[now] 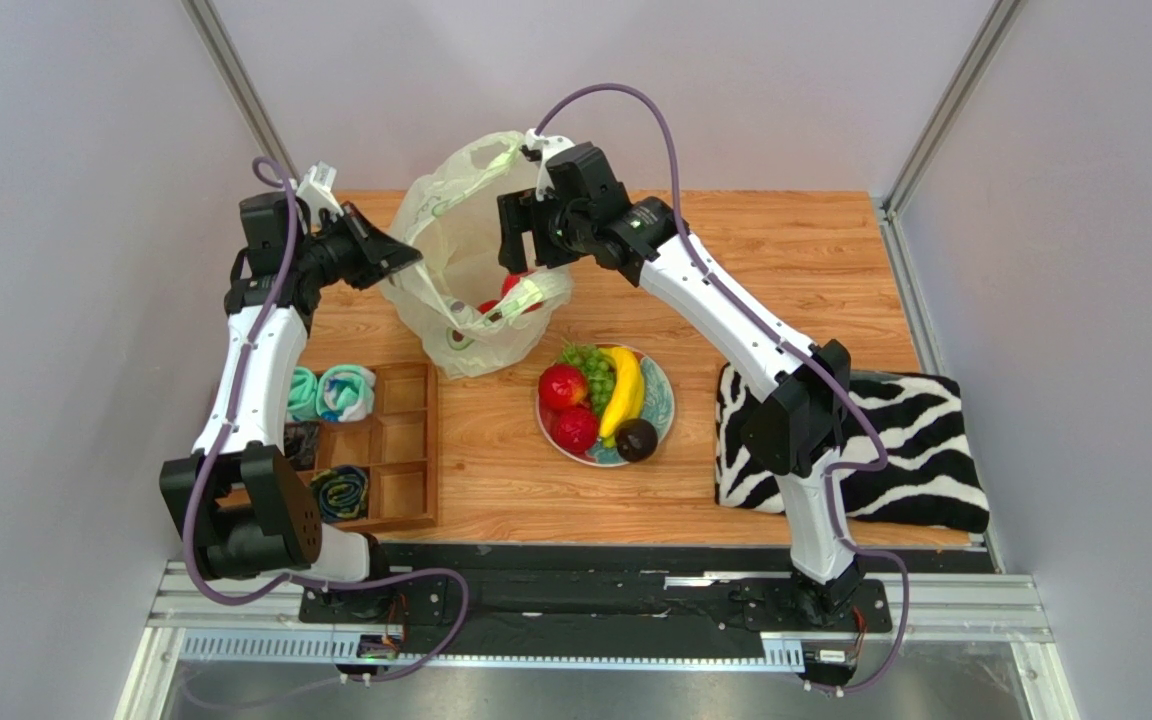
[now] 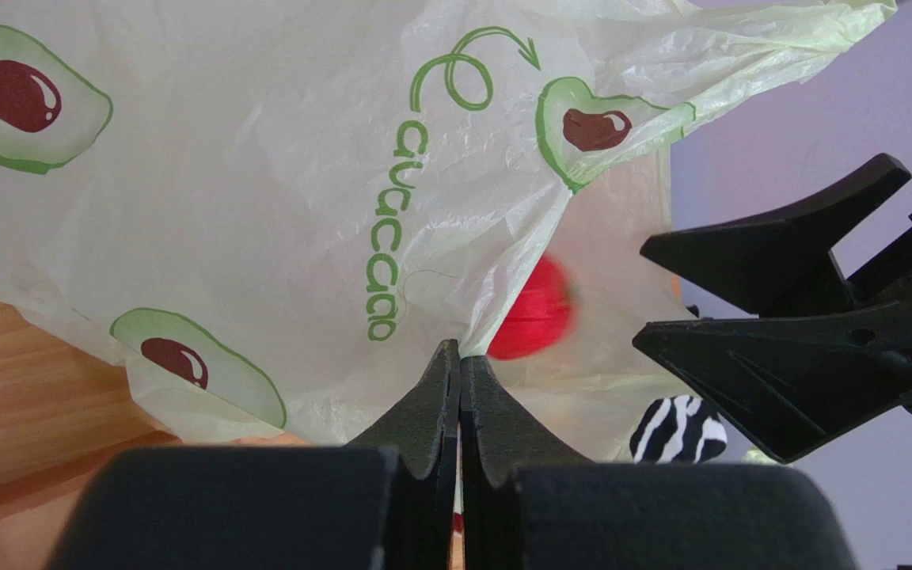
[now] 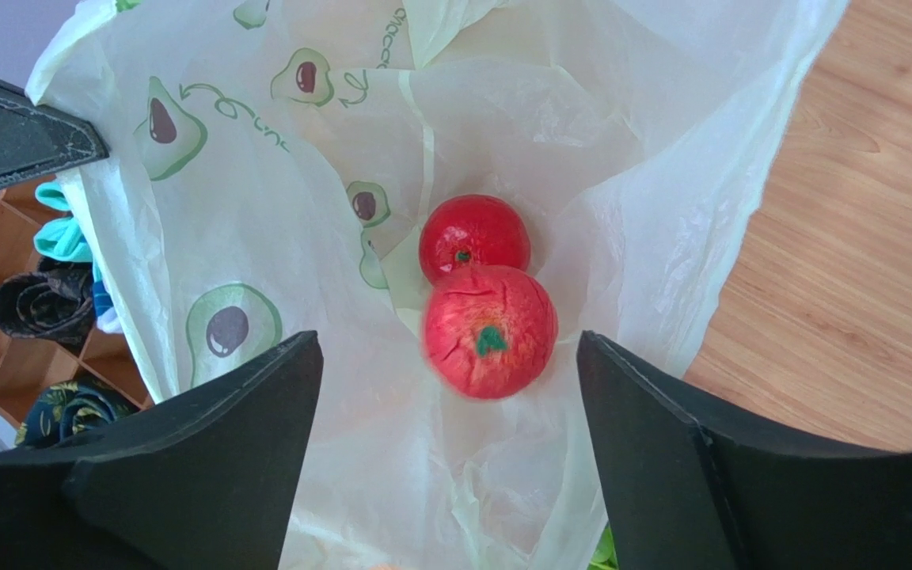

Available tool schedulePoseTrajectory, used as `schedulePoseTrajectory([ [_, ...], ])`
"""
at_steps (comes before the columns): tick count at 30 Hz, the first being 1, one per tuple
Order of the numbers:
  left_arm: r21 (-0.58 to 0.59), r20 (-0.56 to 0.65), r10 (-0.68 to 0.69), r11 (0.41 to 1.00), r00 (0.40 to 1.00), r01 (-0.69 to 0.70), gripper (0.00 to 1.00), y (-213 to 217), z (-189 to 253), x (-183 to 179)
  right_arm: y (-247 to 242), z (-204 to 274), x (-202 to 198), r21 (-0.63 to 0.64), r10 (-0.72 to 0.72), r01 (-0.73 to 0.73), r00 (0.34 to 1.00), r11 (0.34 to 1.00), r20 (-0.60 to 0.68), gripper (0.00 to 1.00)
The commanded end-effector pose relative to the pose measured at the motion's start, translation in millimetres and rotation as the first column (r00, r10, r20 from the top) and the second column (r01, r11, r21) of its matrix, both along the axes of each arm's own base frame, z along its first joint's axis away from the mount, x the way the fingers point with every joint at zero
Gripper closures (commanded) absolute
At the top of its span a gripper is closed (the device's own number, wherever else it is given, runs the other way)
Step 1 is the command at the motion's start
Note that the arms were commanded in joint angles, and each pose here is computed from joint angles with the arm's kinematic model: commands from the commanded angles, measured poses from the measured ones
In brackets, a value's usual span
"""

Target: Place the fruits into the plastic bag

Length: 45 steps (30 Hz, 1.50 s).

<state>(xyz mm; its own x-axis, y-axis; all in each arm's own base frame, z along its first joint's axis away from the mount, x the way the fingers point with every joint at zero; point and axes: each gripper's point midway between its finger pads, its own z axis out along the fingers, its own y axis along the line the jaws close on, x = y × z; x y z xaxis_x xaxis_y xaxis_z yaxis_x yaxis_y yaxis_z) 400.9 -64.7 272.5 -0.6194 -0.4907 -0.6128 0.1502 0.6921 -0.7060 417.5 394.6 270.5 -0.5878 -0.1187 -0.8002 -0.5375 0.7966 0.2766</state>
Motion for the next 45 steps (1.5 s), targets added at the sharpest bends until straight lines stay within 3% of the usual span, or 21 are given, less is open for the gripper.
schedulePoseTrajectory([
  [1,0.002,0.06,-0.025,1.0,0.998,0.025,1.0,-5,20,-9,4,28,0,0.045,0.008,-0.011,0.998,0.999,0.056,0.16],
  [12,0.002,0.064,-0.025,1.0,0.998,0.025,1.0,-5,21,-8,4,42,-2,0.075,0.007,-0.014,0.996,0.997,0.084,0.19],
  [17,0.002,0.06,-0.023,1.0,0.998,0.023,1.0,-5,20,-8,2,71,-11,0.134,0.013,-0.028,0.994,0.991,0.111,0.2],
  [21,0.001,0.056,-0.022,1.0,0.998,0.022,1.0,-5,18,-7,-17,110,-27,0.178,-0.014,-0.017,0.985,0.984,0.17,0.2],
  [25,0.005,0.054,-0.022,1.0,0.998,0.022,1.0,-5,18,-9,-46,115,-34,0.168,-0.073,0.042,0.98,0.985,0.184,0.2],
  [30,0.011,0.049,-0.017,1.0,0.999,0.016,1.0,-4,15,-10,-86,85,-39,0.119,-0.162,0.147,0.979,0.982,0.126,0.21],
  [31,0.012,0.053,-0.018,1.0,0.998,0.017,1.0,-4,16,-10,-96,59,-39,0.09,-0.19,0.183,0.979,0.979,0.074,0.21],
  [37,0.012,0.048,-0.018,1.0,0.999,0.017,1.0,-4,14,-10,-145,30,-51,0.153,-0.31,0.312,0.95,0.938,-0.035,0.22],
  [45,0.009,0.047,-0.015,1.0,0.999,0.014,1.0,-4,13,-11,-169,-60,-68,-0.068,-0.373,0.367,0.906,0.928,-0.199,0.27],
])
